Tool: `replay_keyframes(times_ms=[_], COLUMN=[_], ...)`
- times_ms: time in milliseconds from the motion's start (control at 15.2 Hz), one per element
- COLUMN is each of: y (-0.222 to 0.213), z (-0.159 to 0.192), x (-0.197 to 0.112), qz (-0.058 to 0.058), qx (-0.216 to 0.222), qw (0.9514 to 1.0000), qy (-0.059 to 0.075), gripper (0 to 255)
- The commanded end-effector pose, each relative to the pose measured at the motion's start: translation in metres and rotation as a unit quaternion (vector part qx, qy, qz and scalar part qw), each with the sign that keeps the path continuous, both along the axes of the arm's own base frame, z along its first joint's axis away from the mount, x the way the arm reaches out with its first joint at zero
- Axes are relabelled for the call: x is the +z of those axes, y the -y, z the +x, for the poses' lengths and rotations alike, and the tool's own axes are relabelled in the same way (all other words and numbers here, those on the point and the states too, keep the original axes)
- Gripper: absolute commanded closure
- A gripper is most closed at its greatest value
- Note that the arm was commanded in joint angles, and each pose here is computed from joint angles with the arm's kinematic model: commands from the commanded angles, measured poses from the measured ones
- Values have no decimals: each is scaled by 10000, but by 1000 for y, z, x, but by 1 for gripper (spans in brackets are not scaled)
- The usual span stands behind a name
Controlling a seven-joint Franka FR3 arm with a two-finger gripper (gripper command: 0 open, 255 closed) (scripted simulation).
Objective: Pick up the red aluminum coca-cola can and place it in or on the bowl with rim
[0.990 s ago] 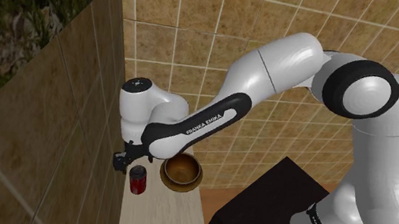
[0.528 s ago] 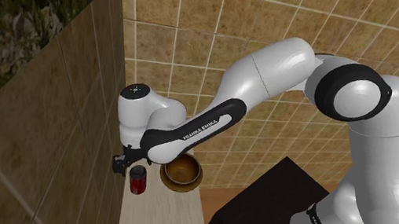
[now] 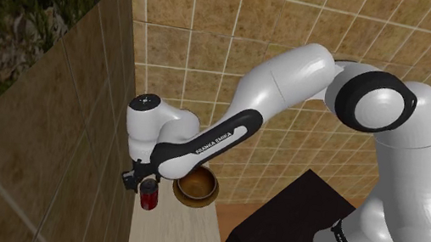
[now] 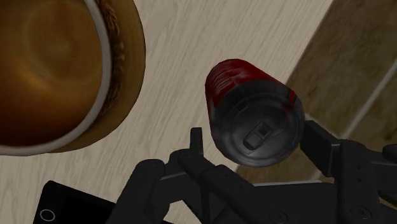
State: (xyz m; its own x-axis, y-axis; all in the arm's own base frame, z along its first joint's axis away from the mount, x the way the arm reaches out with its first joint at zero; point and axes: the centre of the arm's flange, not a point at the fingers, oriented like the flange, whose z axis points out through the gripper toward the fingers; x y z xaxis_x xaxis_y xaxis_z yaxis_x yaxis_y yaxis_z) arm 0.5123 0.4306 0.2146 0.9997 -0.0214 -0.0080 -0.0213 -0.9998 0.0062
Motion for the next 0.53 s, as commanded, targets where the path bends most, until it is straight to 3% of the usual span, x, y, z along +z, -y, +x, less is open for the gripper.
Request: replay_keyframes(times_ms=[0,462], y=[-1,-2], z=[0,0], x=[-10,-14], qz=[28,26], qx=[-16,-16], qw=[10000,10000], qy=[-19,-19], gripper=[255,255])
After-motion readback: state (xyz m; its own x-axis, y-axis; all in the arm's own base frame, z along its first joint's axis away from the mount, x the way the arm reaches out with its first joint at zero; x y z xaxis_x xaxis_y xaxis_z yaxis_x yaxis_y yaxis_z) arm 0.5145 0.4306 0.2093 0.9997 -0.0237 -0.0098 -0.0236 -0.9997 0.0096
